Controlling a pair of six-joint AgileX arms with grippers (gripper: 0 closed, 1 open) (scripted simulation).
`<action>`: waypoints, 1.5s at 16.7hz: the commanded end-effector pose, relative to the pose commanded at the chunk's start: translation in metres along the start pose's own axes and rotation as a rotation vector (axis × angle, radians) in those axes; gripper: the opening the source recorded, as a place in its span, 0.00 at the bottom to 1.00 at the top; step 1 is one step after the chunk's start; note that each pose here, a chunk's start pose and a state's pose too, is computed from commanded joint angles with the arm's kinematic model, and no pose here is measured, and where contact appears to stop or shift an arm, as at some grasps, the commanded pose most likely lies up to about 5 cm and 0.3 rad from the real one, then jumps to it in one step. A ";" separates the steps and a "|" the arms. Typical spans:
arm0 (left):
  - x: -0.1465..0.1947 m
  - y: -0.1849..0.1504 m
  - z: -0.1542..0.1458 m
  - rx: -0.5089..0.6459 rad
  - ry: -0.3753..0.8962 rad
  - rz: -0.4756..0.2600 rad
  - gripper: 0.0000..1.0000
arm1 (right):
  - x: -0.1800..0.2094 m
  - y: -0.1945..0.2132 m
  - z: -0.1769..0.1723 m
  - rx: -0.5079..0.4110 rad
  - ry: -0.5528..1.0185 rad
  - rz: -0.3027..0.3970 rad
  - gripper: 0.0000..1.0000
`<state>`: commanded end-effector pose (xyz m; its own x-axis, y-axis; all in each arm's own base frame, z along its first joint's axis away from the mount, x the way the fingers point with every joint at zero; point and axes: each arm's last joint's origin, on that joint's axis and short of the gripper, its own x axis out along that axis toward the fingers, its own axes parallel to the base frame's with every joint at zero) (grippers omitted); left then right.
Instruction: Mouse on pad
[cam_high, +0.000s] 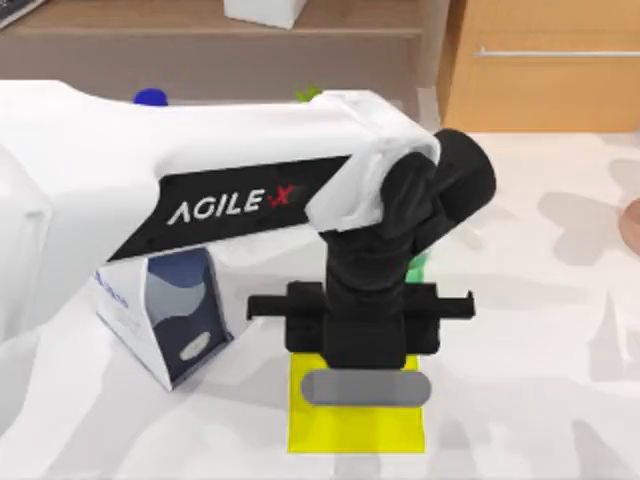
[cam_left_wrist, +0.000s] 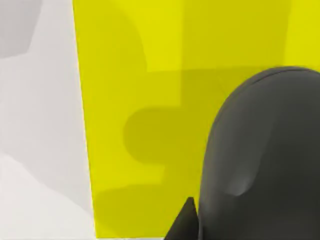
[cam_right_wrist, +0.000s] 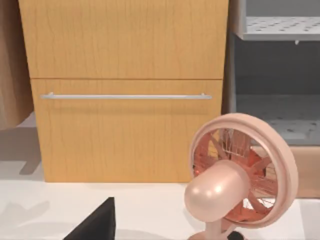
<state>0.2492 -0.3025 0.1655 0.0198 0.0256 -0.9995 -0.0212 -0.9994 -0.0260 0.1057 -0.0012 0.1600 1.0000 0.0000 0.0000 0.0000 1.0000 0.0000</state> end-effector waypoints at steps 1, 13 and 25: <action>0.002 0.000 0.000 0.002 0.002 0.002 0.00 | 0.000 0.000 0.000 0.000 0.000 0.000 1.00; 0.026 0.002 0.002 0.012 0.001 0.007 0.00 | 0.000 0.000 0.000 0.000 0.000 0.000 1.00; 0.026 0.002 0.002 0.012 0.001 0.007 0.68 | 0.000 0.000 0.000 0.000 0.000 0.000 1.00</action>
<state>0.2474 -0.3039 0.1391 0.0209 0.0182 -0.9996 -0.0332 -0.9993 -0.0189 0.1057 -0.0012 0.1600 1.0000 0.0000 0.0000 0.0000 1.0000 0.0000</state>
